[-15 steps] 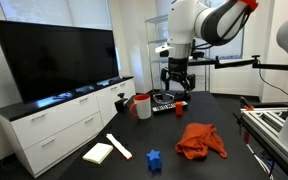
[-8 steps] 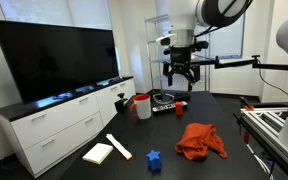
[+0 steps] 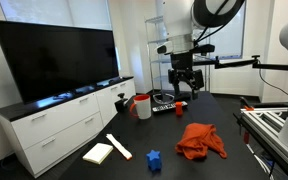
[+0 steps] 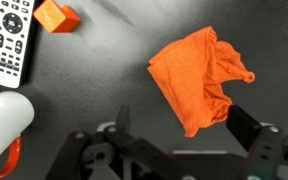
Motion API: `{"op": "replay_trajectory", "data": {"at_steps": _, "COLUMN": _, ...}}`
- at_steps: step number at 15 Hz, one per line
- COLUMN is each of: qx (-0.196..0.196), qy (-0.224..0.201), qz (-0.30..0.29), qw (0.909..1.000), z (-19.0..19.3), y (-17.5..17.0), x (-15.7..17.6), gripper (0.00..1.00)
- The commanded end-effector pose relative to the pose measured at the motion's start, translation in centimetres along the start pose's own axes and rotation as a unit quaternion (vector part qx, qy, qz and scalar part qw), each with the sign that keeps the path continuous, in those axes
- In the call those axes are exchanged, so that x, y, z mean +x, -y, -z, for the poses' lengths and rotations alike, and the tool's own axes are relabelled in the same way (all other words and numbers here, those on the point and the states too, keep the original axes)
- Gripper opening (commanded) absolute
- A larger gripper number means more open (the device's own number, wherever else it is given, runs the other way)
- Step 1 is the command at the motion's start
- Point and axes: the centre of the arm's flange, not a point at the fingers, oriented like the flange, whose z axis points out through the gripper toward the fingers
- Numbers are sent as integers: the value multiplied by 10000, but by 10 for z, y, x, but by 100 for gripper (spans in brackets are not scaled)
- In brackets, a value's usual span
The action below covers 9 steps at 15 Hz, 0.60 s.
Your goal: Put the orange block upright
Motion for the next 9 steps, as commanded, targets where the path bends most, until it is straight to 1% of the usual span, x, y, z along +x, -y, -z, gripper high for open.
{"op": "replay_trajectory", "data": {"at_steps": 1, "qx": 263, "qy": -193, "qz": -829, "qw": 9960, "z": 9, "y": -9, "x": 8, "gripper": 100}}
{"op": "replay_trajectory", "data": {"at_steps": 4, "qx": 387, "qy": -478, "qz": -1393, "qw": 9883, "z": 15, "y": -19, "x": 10, "gripper": 100}}
{"op": "replay_trajectory", "data": {"at_steps": 5, "qx": 398, "qy": -624, "qz": -1618, "qw": 9840, "z": 18, "y": -23, "x": 10, "gripper": 100}}
{"op": "replay_trajectory", "data": {"at_steps": 9, "qx": 191, "qy": -1044, "qz": -2274, "qw": 9680, "z": 25, "y": -38, "x": 11, "gripper": 100}}
